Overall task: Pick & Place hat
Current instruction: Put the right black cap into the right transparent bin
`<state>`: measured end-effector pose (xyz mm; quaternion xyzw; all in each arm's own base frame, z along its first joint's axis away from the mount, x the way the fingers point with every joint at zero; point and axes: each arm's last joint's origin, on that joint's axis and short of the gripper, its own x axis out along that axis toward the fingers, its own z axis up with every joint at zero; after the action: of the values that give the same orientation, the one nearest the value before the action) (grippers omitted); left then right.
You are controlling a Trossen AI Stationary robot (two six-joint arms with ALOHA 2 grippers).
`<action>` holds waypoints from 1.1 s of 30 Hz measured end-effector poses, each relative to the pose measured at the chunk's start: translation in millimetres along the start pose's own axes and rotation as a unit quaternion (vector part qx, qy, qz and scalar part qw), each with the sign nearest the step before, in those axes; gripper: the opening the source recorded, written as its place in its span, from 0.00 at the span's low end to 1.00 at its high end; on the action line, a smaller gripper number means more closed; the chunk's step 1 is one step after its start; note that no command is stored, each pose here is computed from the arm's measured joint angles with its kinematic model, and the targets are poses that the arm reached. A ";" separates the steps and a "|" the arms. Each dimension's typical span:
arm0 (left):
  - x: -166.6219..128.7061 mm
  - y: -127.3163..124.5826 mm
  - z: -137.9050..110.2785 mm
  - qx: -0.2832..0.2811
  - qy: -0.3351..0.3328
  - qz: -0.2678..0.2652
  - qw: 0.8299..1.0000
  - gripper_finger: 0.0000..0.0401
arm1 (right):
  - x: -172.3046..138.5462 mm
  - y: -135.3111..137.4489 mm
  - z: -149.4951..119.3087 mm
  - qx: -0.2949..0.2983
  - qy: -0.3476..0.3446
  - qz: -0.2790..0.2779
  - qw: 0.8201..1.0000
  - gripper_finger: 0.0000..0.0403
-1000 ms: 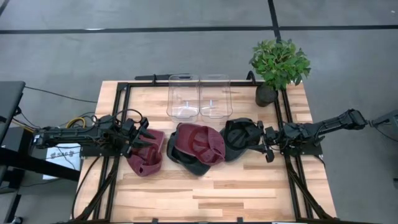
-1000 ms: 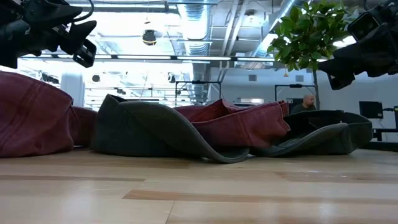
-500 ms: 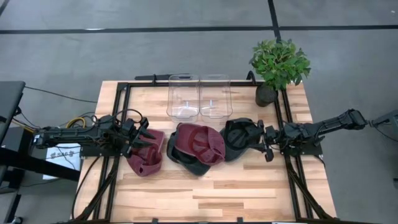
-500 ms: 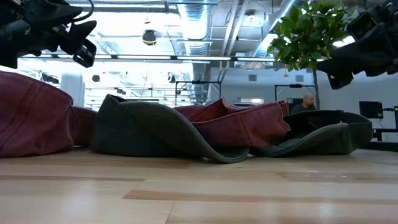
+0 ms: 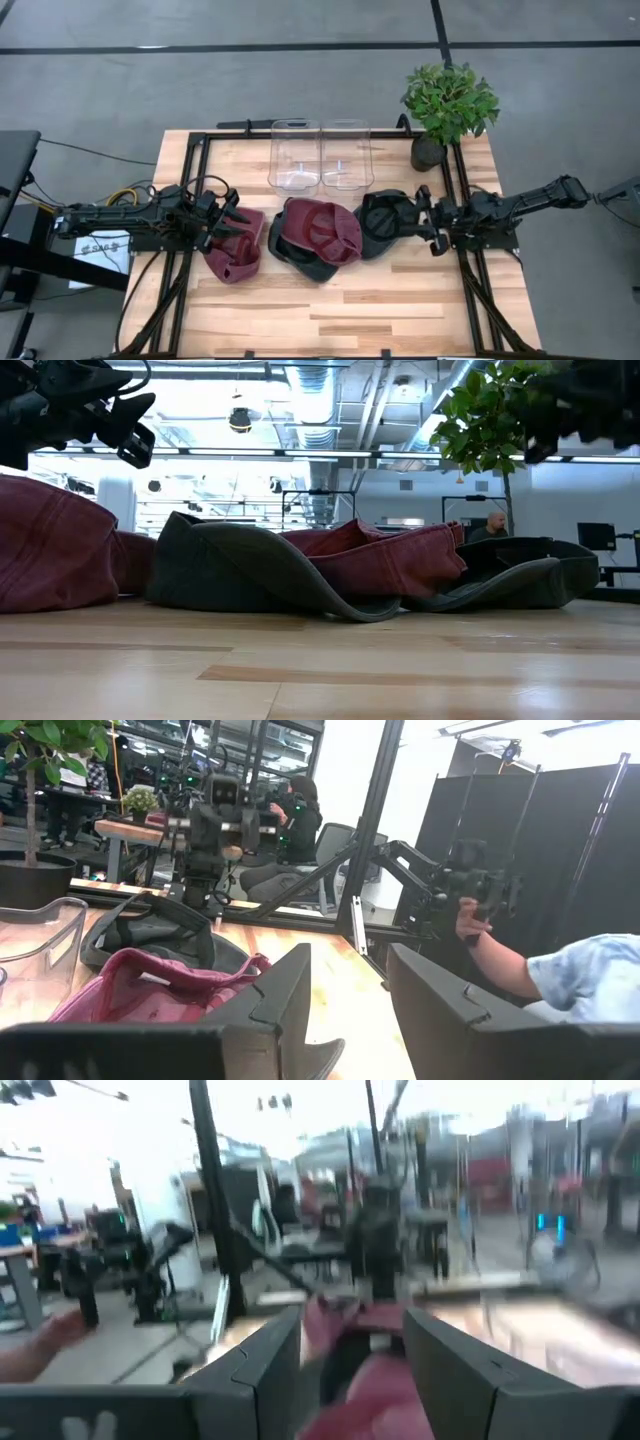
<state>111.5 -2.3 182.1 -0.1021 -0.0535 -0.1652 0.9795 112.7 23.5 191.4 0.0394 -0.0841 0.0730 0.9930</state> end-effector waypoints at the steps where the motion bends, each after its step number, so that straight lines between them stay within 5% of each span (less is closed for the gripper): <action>1: 0.0 0.0 0.0 0.000 0.000 0.000 1.000 0.33 | 0.0 0.3 1.9 -0.001 -0.010 0.003 1.000 0.42; 11: 0.0 -0.2 0.6 0.001 -0.003 -0.001 1.000 0.33 | 2.1 3.0 2.9 0.078 -0.010 0.046 0.996 0.42; 19: -0.6 -3.1 11.4 0.050 -0.057 -0.010 0.997 0.33 | 12.0 10.0 -18.9 0.102 0.089 0.057 0.989 0.42; 27: -2.8 -9.2 42.0 0.053 -0.154 -0.013 0.986 0.33 | 17.3 24.4 -46.6 0.053 0.196 0.076 0.976 0.41; 33: 10.1 -7.0 53.1 0.046 -0.128 -0.018 0.991 0.33 | 16.7 32.7 -64.6 -0.034 0.252 0.058 0.965 0.38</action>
<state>114.9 -0.4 236.5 -0.0762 -0.1877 -0.1657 0.9651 134.4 63.9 132.9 -0.0185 0.1642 0.1350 0.9770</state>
